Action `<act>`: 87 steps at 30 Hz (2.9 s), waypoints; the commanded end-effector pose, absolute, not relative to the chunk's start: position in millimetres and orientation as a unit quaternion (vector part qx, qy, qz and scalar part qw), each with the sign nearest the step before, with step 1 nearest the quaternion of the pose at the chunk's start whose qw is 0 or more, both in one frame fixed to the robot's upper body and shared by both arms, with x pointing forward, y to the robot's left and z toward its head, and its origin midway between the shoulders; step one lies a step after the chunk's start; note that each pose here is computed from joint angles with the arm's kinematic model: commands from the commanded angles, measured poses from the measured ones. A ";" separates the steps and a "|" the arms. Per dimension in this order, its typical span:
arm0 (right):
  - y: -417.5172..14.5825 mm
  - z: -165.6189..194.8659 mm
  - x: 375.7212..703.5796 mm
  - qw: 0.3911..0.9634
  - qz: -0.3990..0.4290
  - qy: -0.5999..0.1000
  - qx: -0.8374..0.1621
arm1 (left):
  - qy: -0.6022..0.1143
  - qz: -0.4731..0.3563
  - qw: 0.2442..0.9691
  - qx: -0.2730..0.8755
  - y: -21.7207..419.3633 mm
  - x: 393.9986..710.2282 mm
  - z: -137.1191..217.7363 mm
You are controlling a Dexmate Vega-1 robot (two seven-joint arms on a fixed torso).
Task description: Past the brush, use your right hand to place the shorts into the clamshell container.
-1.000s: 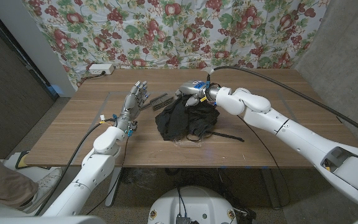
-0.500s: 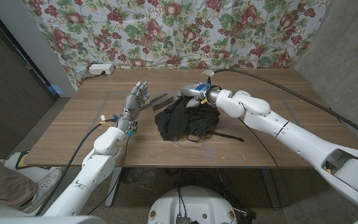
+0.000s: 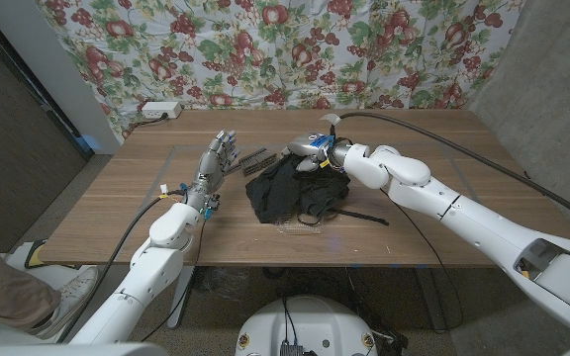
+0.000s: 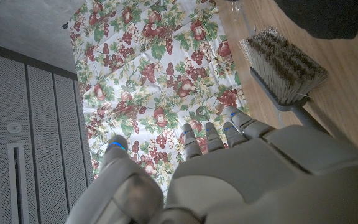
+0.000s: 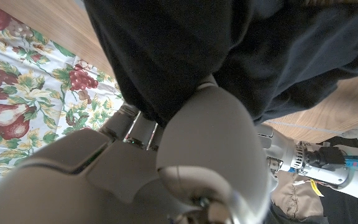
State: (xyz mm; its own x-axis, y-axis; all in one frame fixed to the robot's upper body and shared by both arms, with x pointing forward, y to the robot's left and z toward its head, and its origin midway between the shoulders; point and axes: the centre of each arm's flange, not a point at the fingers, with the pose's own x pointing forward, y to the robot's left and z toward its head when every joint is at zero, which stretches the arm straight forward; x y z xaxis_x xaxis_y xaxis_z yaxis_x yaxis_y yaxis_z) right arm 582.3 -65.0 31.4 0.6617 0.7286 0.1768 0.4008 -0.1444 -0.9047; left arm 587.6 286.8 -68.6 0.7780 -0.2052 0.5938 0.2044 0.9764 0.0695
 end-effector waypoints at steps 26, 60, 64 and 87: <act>-77.2 45.1 572.1 0.540 0.165 -0.365 -0.740 | -0.319 -0.116 0.941 -0.002 284.5 596.4 -64.1; -87.0 48.4 563.3 0.559 0.149 -0.379 -0.722 | -0.322 -0.126 0.939 0.004 283.4 599.4 -60.4; -88.9 48.5 561.0 0.564 0.144 -0.379 -0.719 | -0.322 -0.129 0.938 0.003 283.0 602.7 -60.8; -106.6 68.5 551.3 0.595 0.113 -0.394 -0.691 | -0.326 -0.128 0.937 0.012 275.6 595.0 -49.5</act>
State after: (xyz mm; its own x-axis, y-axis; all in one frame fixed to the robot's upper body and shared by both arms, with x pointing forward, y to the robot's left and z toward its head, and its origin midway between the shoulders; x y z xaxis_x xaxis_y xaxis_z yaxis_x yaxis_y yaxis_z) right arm 555.4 -98.7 58.5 0.6671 0.6926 0.2742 0.3998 -0.0223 -0.9163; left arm 598.7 279.0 -53.1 0.7489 -0.2493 0.6140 0.2382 0.9659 0.1017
